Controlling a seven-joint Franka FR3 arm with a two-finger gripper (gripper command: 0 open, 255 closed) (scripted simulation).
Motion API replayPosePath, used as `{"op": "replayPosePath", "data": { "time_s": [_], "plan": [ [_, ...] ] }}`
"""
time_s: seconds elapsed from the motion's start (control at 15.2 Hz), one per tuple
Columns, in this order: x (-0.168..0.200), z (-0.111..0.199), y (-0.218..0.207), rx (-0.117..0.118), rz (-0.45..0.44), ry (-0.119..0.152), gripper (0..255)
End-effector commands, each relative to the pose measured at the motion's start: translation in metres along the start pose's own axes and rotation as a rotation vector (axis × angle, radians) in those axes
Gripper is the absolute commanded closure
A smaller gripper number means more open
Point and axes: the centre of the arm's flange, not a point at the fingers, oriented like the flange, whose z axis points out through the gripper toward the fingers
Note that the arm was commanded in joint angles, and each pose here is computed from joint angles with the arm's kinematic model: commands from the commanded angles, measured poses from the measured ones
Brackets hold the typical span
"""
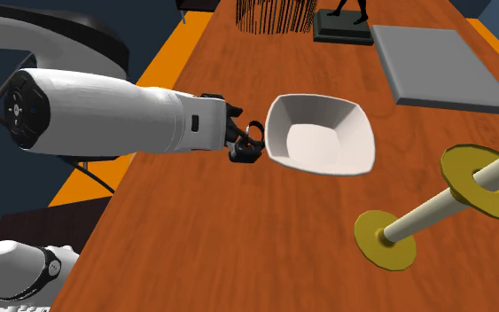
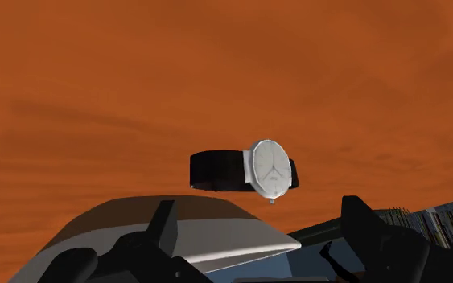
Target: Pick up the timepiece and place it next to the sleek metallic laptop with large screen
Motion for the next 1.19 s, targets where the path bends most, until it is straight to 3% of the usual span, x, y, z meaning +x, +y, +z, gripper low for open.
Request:
{"op": "replayPosePath", "data": {
  "time_s": [0.0,0.2,0.73,0.79,1.12],
  "plan": [
    [0.001,0.011,0.000,-0.001,-0.001,0.003,0],
    [0.001,0.025,0.000,-0.001,-0.001,0.003,0],
    [0.001,0.025,0.000,-0.001,-0.001,0.003,0],
    [0.001,0.025,0.000,-0.001,-0.001,0.003,255],
    [0.001,0.025,0.002,-0.001,-0.001,0.003,255]
  ]
}}
